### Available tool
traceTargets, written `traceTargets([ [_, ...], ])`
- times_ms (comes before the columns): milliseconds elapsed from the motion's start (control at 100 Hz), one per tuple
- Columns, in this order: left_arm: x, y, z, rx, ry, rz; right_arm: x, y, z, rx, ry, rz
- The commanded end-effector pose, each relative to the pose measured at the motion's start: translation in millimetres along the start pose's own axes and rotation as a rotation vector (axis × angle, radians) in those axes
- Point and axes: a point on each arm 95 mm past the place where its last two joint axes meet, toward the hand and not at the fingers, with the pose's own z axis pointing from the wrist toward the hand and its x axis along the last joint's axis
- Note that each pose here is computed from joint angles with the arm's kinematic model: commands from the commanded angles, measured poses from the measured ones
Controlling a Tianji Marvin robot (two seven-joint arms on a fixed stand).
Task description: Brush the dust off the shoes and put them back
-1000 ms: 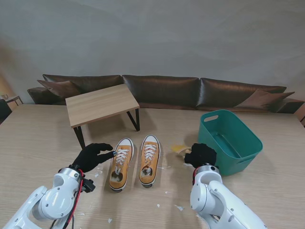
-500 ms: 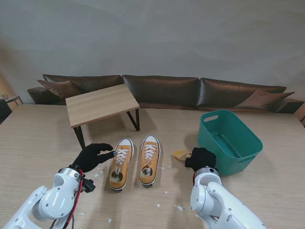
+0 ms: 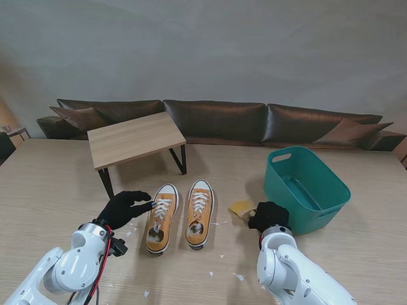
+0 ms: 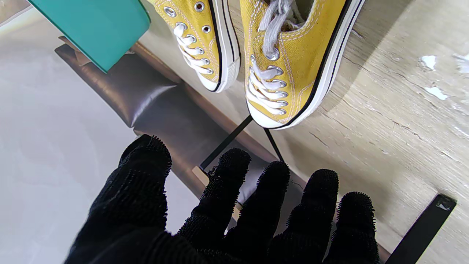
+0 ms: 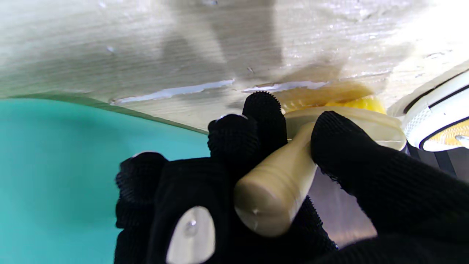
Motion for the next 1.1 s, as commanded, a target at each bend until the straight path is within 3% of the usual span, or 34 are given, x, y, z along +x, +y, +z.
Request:
traceTargets([
  [0,0.1,2.8,-0.3,-0.021,-0.002,-0.005,-0.9,-5.7,-1.0,0.026,0.000,-0.018],
  [340,0.2,3.1,-0.3,-0.021,-0.002,-0.004,-3.2,-14.5,0.0,0.050,-0.013,-0.061],
  [1090,-0.1,3.3,-0.3,-0.030,-0.001,-0.005,-7.3,-11.6,-3.7,0.040,-0.005,-0.096],
])
